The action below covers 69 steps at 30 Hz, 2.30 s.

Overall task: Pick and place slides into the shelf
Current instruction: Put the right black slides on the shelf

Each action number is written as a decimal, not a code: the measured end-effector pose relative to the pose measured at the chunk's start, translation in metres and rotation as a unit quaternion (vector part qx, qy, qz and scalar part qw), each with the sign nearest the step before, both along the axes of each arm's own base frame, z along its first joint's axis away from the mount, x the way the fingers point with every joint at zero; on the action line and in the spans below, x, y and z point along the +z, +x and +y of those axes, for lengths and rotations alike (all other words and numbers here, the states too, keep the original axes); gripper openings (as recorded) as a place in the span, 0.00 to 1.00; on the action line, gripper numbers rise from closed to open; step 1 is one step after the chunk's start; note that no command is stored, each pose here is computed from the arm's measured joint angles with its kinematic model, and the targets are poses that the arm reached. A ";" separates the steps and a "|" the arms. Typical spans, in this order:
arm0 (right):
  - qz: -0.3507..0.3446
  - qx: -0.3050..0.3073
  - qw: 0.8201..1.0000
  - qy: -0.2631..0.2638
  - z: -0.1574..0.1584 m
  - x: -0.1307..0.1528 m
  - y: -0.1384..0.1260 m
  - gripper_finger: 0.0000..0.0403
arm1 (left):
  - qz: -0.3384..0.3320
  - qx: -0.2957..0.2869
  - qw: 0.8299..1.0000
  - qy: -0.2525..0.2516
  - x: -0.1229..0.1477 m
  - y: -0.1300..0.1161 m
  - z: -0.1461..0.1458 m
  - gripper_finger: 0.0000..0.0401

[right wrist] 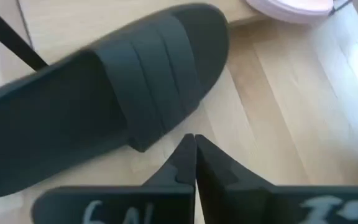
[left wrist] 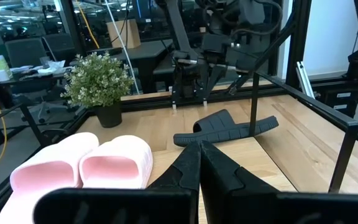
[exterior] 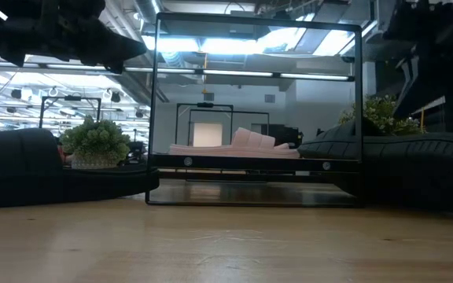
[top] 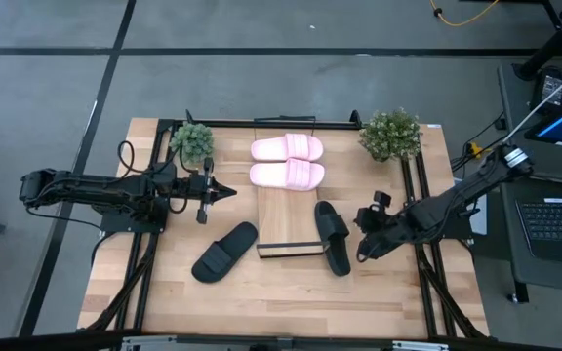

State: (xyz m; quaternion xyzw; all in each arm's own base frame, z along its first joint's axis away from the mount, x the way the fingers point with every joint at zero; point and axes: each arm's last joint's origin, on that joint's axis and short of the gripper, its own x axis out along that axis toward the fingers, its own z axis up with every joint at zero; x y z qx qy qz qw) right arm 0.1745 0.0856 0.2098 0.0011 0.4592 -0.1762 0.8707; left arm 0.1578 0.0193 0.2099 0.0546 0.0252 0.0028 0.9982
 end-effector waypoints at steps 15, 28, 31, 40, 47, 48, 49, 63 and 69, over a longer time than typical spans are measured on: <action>-0.035 -0.009 0.998 0.043 0.007 -0.002 0.012 0.25 | 0.014 -0.002 1.000 0.023 -0.003 0.000 0.000 0.00; -0.007 0.017 0.999 0.030 0.016 -0.023 0.028 0.35 | 0.021 -0.002 1.000 0.022 -0.004 0.000 0.000 0.00; 0.005 0.017 1.000 0.023 0.018 -0.029 0.030 0.35 | 0.022 -0.002 1.000 0.022 -0.004 0.000 0.000 0.00; 0.019 0.014 1.000 0.011 0.020 -0.040 0.035 0.34 | 0.022 -0.002 1.000 0.022 -0.004 0.000 0.000 0.00; 0.020 0.005 1.000 -0.003 0.018 -0.043 0.038 0.34 | 0.022 -0.002 1.000 0.022 -0.004 0.000 0.000 0.00; 0.019 0.004 1.000 -0.005 0.018 -0.043 0.038 0.34 | 0.022 -0.002 1.000 0.022 -0.004 0.000 0.000 0.00; 0.020 0.002 1.000 -0.006 0.017 -0.043 0.038 0.34 | 0.022 -0.002 1.000 0.022 -0.004 0.000 0.000 0.00; 0.015 -0.008 0.999 -0.037 0.013 -0.043 0.038 0.34 | 0.022 -0.002 1.000 0.022 -0.004 0.000 0.000 0.00; 0.017 -0.014 0.998 -0.059 0.011 -0.043 0.036 0.31 | 0.022 -0.002 1.000 0.022 -0.004 0.000 0.000 0.00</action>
